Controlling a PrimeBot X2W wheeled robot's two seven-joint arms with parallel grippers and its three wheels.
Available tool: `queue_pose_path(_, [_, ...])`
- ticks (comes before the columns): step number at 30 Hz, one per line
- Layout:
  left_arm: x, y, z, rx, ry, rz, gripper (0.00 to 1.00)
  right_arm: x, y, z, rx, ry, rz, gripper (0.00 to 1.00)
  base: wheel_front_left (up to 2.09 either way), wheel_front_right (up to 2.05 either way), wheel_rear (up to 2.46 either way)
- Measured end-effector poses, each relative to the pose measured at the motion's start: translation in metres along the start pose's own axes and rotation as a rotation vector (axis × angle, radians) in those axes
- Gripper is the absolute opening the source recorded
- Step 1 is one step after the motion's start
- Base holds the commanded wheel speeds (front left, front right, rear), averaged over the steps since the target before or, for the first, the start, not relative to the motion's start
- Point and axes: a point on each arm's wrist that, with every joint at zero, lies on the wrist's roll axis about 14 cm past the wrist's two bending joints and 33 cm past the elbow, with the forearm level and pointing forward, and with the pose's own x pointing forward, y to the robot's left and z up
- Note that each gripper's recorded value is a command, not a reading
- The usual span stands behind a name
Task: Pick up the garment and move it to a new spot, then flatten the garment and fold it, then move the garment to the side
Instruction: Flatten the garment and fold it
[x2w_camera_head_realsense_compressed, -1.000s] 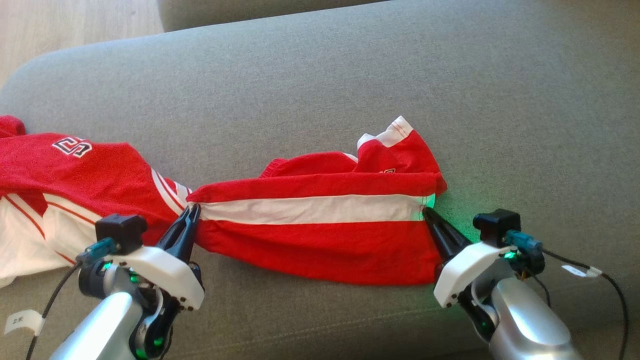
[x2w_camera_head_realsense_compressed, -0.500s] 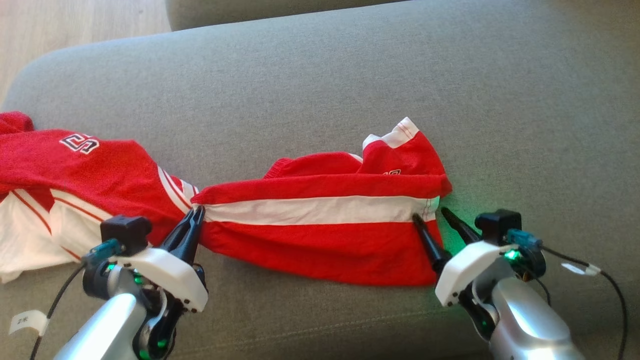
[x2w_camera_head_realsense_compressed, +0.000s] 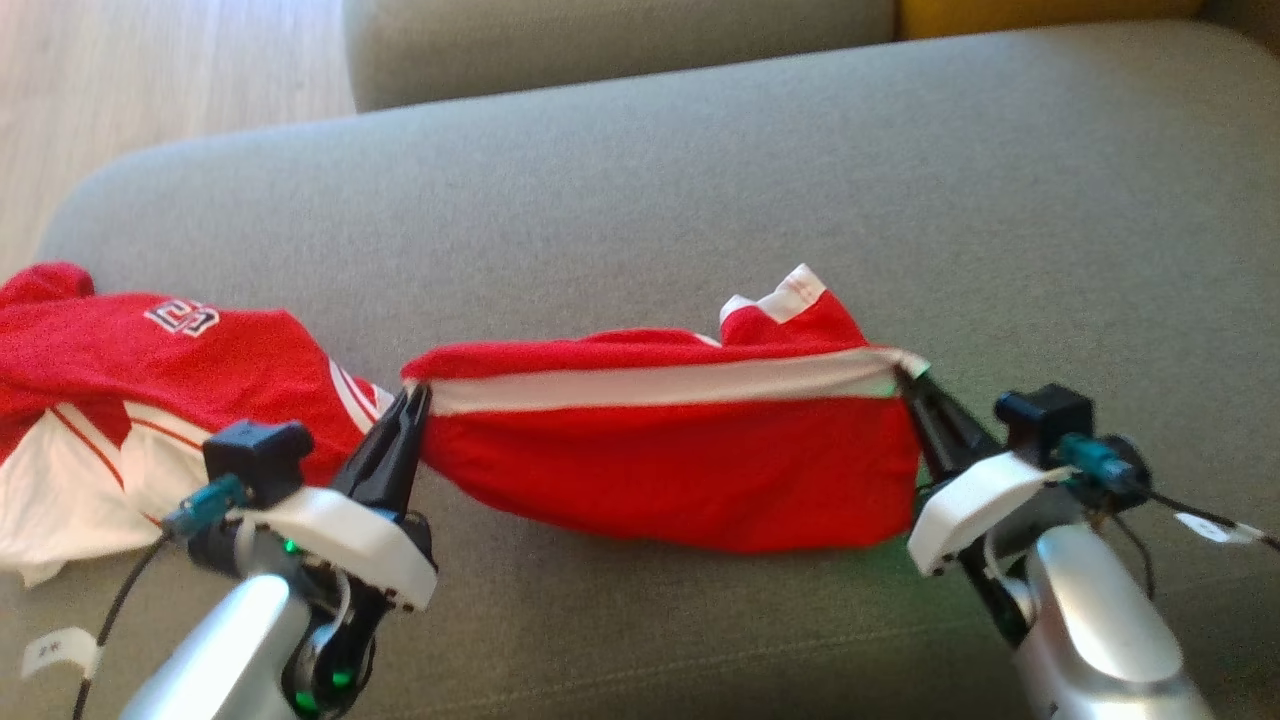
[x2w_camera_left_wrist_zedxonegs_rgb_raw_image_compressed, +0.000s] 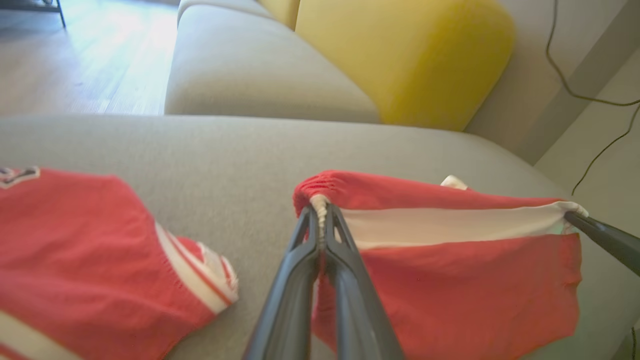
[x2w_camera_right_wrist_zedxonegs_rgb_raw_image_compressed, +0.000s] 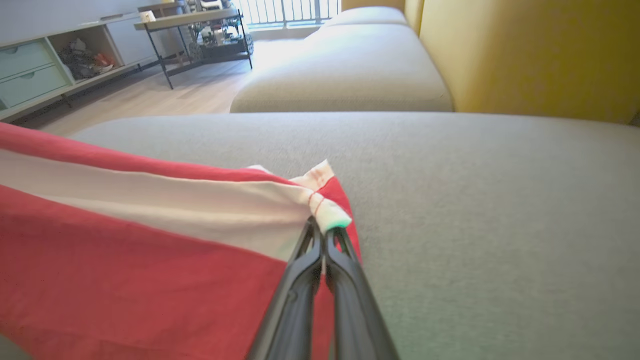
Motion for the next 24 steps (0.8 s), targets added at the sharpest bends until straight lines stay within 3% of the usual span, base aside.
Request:
queue_pose_path(4, [0.008, -0.025, 0.049, 0.035, -0.139, -0.092, 0.00, -0.005, -0.013, 0.052, -0.051, -0.154, -0.036, 0.00, 0.00, 0.00, 0.00])
queue_pose_path(8, [0.025, -0.060, 0.134, 0.136, -0.352, -0.219, 0.00, -0.003, -0.031, 0.124, -0.125, -0.331, -0.059, 0.00, 0.00, 0.00, 0.00])
queue_pose_path(13, [0.047, -0.112, 0.239, 0.311, -0.557, -0.361, 0.00, 0.004, -0.046, 0.259, -0.224, -0.594, -0.065, 0.00, 0.00, 0.00, 0.00])
queue_pose_path(17, [0.070, -0.125, 0.298, 0.465, -0.642, -0.346, 0.00, 0.006, -0.041, 0.355, -0.285, -0.748, -0.061, 0.00, 0.00, 0.00, 0.00])
queue_pose_path(19, [0.078, -0.127, 0.323, 0.567, -0.696, -0.319, 0.00, 0.006, -0.041, 0.389, -0.318, -0.805, -0.072, 0.00, 0.00, 0.00, 0.00])
queue_pose_path(21, [0.074, -0.136, 0.354, 0.591, -0.809, -0.309, 0.00, 0.002, -0.036, 0.417, -0.359, -0.884, -0.078, 0.00, 0.00, 0.00, 0.00])
queue_pose_path(24, [0.062, -0.153, 0.377, 0.602, -0.966, -0.353, 0.00, 0.010, -0.028, 0.423, -0.392, -0.945, -0.062, 0.00, 0.00, 0.00, 0.00])
